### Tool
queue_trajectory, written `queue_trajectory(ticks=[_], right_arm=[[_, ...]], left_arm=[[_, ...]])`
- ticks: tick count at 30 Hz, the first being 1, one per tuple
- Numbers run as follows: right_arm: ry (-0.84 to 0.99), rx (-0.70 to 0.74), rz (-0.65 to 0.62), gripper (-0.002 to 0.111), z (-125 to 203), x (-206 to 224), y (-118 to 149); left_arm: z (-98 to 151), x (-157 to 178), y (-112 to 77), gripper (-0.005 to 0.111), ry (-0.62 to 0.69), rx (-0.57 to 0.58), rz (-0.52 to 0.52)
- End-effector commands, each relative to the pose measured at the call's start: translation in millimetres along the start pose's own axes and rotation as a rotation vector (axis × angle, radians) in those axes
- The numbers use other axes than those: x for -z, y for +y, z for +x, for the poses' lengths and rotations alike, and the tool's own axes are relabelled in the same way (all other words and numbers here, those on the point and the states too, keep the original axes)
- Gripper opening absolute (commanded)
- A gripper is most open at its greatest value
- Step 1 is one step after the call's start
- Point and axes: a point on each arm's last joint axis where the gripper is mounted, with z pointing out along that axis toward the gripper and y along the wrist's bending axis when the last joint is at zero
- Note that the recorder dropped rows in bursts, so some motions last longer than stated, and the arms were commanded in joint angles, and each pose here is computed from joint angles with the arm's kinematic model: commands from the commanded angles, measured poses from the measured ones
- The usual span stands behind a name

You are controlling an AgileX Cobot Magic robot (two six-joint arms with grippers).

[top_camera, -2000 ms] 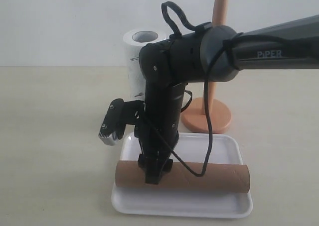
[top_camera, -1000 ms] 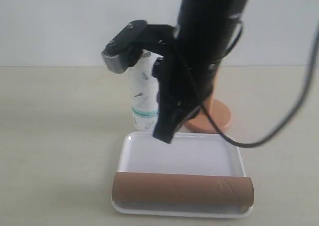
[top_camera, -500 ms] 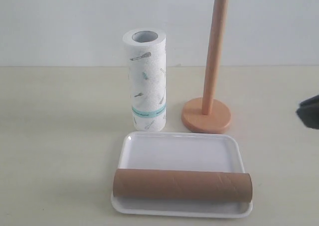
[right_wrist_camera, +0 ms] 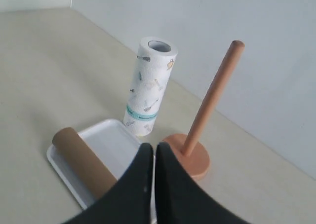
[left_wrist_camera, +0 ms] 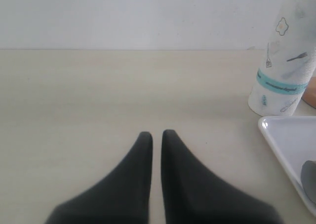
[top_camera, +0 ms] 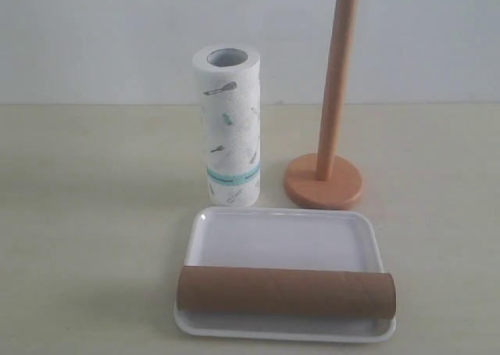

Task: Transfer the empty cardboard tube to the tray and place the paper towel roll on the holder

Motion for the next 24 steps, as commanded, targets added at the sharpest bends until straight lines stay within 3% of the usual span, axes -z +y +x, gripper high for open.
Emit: queue_trajectory(ticks=[1, 10, 17, 24], right_arm=[[-0.067, -0.008, 0.023, 0.001, 4, 15, -1], [-0.097, -0.02, 0.095, 0.001, 6, 25, -1], [-0.182, -0.04, 0.365, 0.001, 0, 17, 0], [-0.182, -0.161, 0.591, 0.001, 20, -11, 0]], left_arm=[[1, 0, 0.2, 0.006, -0.001, -0.002, -0.003], [1, 0, 0.2, 0.006, -0.001, -0.002, -0.003], [1, 0, 0.2, 0.006, -0.001, -0.002, -0.003], [1, 0, 0.2, 0.006, -0.001, -0.002, -0.003]])
